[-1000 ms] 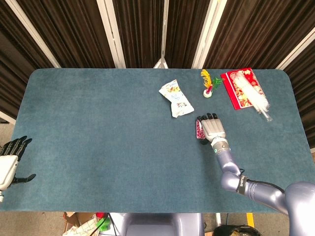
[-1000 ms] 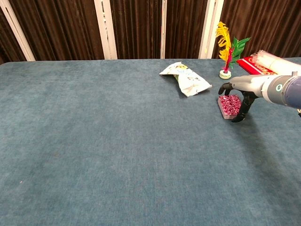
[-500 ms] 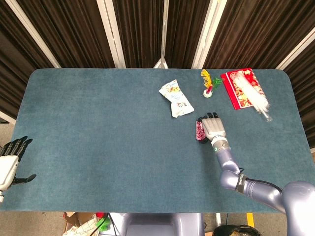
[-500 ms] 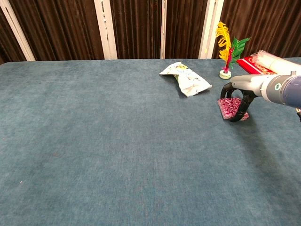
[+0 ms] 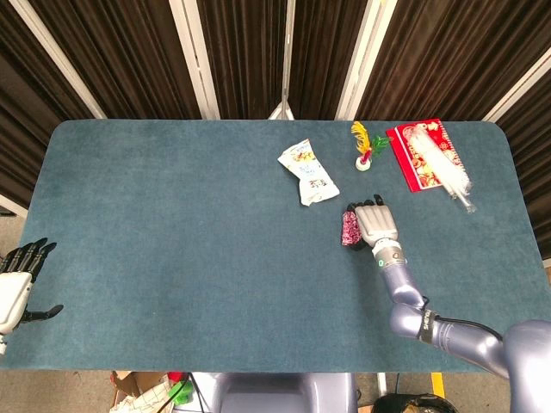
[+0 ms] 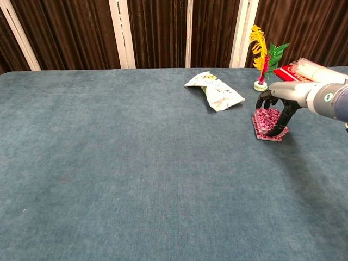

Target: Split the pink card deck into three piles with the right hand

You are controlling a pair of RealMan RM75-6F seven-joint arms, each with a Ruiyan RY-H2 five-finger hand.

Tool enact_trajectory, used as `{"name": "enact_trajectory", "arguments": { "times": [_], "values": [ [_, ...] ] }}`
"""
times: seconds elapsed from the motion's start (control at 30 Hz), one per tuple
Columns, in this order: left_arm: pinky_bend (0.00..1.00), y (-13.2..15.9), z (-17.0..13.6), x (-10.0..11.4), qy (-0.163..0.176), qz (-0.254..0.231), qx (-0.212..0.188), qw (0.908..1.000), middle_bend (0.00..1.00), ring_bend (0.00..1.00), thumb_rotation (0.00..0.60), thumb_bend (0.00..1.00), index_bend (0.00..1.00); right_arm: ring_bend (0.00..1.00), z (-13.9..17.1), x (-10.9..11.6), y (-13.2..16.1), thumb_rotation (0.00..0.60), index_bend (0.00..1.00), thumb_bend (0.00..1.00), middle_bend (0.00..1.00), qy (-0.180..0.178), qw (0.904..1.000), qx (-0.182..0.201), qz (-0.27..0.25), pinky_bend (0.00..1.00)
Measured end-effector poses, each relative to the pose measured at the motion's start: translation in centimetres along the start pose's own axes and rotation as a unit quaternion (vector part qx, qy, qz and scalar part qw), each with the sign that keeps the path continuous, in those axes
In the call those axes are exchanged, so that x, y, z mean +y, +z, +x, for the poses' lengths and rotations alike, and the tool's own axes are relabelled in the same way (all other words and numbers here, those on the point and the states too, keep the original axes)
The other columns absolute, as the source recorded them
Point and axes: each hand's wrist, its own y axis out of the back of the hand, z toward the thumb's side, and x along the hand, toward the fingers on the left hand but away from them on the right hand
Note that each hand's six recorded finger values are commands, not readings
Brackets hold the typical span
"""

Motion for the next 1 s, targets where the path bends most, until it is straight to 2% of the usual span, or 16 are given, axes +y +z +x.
{"name": "enact_trajectory", "arguments": {
  "times": [0.13,0.27,0.47,0.6,0.8,1.0],
  "values": [
    [0.00,0.0,0.0,0.0,0.002,0.001,0.000,1.0000,0.00,0.00,0.600,0.02,0.00,0.19,1.0,1.0,-0.9,0.600,0.56,0.31,0.43,-0.010,0.9999,0.000,-0.002,0.00],
    [0.00,0.1,0.0,0.1,0.005,0.002,-0.001,1.0000,0.00,0.00,0.600,0.02,0.00,0.19,2.3,1.4,-2.9,0.600,0.56,0.31,0.43,-0.014,0.9998,-0.011,-0.005,0.00],
    [0.00,0.2,0.0,0.0,0.006,0.005,-0.002,1.0000,0.00,0.00,0.600,0.02,0.00,0.19,3.7,-0.2,-5.1,0.600,0.56,0.31,0.43,0.001,0.9995,-0.026,-0.019,0.00],
    [0.00,0.4,0.0,-0.1,0.006,0.008,-0.003,0.9999,0.00,0.00,0.600,0.02,0.00,0.17,3.9,-1.2,-5.4,0.600,0.55,0.31,0.42,0.010,0.9993,-0.028,-0.023,0.00],
    [0.00,0.3,0.0,-0.2,0.003,0.008,0.001,1.0000,0.00,0.00,0.600,0.02,0.00,0.09,3.7,-2.1,-5.1,0.600,0.39,0.31,0.34,0.016,0.9992,-0.024,-0.026,0.00],
    [0.00,0.1,0.0,-0.1,0.002,0.007,0.004,1.0000,0.00,0.00,0.600,0.02,0.00,0.09,3.4,-2.6,-4.9,0.600,0.33,0.31,0.33,0.021,0.9991,-0.024,-0.026,0.00]
  ]
}}
